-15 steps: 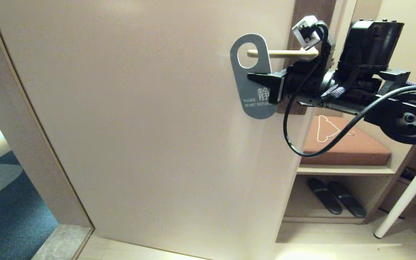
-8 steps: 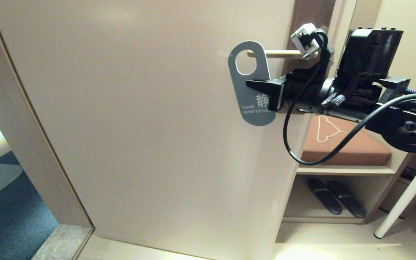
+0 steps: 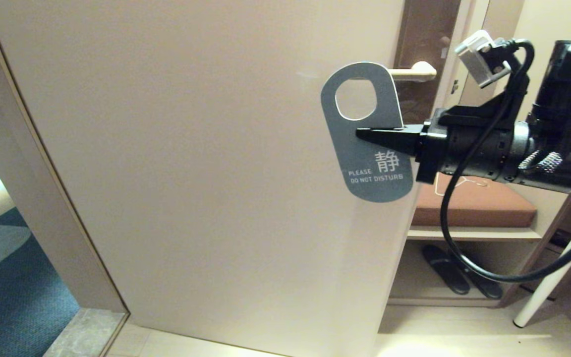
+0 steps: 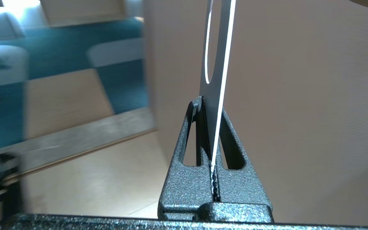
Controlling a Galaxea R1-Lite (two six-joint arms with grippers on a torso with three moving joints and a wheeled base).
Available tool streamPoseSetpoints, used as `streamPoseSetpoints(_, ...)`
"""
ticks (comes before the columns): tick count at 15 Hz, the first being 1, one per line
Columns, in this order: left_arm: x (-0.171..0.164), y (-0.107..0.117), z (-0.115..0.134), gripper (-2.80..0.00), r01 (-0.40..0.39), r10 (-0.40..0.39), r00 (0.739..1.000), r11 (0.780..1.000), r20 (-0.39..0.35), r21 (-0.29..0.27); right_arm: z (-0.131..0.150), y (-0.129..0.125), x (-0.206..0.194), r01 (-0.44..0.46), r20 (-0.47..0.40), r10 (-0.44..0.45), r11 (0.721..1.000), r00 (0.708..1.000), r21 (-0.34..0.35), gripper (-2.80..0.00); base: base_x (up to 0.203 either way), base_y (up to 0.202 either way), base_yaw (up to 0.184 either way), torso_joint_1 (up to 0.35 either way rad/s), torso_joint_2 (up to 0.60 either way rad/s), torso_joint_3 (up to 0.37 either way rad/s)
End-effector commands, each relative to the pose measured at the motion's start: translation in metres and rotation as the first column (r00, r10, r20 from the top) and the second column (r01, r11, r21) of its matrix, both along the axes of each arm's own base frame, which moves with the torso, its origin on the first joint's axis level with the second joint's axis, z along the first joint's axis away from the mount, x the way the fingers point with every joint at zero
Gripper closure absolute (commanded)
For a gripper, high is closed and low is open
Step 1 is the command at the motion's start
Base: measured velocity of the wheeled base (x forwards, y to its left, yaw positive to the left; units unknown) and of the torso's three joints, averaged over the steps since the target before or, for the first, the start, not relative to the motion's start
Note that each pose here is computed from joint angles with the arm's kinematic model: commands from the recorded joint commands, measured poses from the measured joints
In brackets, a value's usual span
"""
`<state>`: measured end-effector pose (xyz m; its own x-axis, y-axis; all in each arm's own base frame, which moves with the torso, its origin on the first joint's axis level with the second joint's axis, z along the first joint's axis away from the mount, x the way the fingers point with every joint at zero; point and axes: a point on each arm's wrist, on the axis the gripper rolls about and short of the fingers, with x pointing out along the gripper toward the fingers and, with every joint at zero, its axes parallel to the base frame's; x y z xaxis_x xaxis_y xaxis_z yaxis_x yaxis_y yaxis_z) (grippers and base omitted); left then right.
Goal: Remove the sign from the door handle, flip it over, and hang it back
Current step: Hand it to the other hand
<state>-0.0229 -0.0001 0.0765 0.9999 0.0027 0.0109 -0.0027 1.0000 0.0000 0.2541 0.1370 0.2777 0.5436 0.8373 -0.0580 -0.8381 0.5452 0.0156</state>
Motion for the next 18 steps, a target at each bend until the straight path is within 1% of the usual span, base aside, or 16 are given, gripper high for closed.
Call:
streamPoseSetpoints(1,0.0,0.0,0.0,0.0,0.0,0.0,1.0,1.0,0.0,0.0,0.011,-0.011,-0.024,-0.029,0.035,0.028,0.999,0.999,0.021,0.0,0.0,0.0,0.0,0.0,0.0,0.0)
streamPoseSetpoints(3,0.0,0.0,0.0,0.0,0.0,0.0,1.0,1.0,0.0,0.0,0.012,-0.014,-0.034,-0.102,0.042,0.101,0.994,0.994,0.025,0.0,0.0,0.0,0.0,0.0,0.0,0.0)
streamPoseSetpoints(4,0.0,0.0,0.0,0.0,0.0,0.0,1.0,1.0,0.0,0.0,0.014,-0.015,-0.036,-0.111,0.049,0.11,0.993,0.993,0.029,0.0,0.0,0.0,0.0,0.0,0.0,0.0)
streamPoseSetpoints(7,0.0,0.0,0.0,0.0,0.0,0.0,1.0,1.0,0.0,0.0,0.019,-0.016,-0.039,-0.108,0.066,0.105,0.993,0.992,0.046,0.0,0.0,0.0,0.0,0.0,0.0,0.0)
streamPoseSetpoints(10,0.0,0.0,0.0,0.0,0.0,0.0,1.0,1.0,0.0,0.0,0.023,-0.02,-0.046,-0.104,0.053,0.1,0.992,0.994,0.074,0.0,0.0,0.0,0.0,0.0,0.0,0.0)
streamPoseSetpoints(15,0.0,0.0,0.0,0.0,0.0,0.0,1.0,1.0,0.0,0.0,0.013,-0.018,-0.044,-0.103,0.018,0.102,0.993,0.995,0.061,0.0,0.0,0.0,0.0,0.0,0.0,0.0)
streamPoseSetpoints(16,0.0,0.0,0.0,0.0,0.0,0.0,1.0,1.0,0.0,0.0,0.011,-0.015,-0.044,-0.113,0.014,0.112,0.992,0.994,0.057,0.0,0.0,0.0,0.0,0.0,0.0,0.0)
streamPoseSetpoints(18,0.0,0.0,0.0,0.0,0.0,0.0,1.0,1.0,0.0,0.0,0.007,-0.003,-0.047,-0.159,0.004,0.159,0.986,0.987,0.049,0.0,0.0,0.0,0.0,0.0,0.0,0.0)
